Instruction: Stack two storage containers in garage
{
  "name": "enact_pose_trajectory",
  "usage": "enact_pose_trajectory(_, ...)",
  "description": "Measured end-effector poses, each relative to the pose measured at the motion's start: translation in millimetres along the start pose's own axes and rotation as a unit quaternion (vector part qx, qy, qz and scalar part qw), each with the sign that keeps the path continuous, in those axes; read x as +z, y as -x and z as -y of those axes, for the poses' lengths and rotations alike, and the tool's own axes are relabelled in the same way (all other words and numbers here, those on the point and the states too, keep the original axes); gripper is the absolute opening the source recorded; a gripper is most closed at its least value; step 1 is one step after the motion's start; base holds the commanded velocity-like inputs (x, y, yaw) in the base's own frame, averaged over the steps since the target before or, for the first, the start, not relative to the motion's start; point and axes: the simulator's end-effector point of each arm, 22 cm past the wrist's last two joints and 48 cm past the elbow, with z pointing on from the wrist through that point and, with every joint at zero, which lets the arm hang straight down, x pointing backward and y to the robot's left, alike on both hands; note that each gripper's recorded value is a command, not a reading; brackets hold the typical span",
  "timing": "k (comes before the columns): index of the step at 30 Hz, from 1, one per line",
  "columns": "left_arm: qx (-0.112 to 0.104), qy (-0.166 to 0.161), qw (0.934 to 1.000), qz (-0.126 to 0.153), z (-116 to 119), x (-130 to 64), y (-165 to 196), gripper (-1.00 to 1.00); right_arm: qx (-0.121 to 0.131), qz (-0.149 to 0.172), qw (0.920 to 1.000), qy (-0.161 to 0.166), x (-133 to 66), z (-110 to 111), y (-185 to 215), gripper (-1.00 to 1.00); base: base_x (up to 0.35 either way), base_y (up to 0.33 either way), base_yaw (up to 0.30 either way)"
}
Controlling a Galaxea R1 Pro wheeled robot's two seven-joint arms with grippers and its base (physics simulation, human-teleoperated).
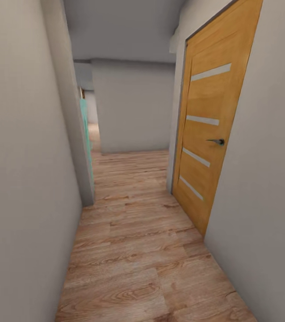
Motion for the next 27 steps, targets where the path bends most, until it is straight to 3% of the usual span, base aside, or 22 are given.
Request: enact_pose_trajectory(27,-0.002,0.007,1.0,0.001,-4.4,0.0,1.3,1.0,0.005,-0.002,1.0,-0.005,0.0,2.7,-1.1,1.0,0.296,-0.12,0.0)
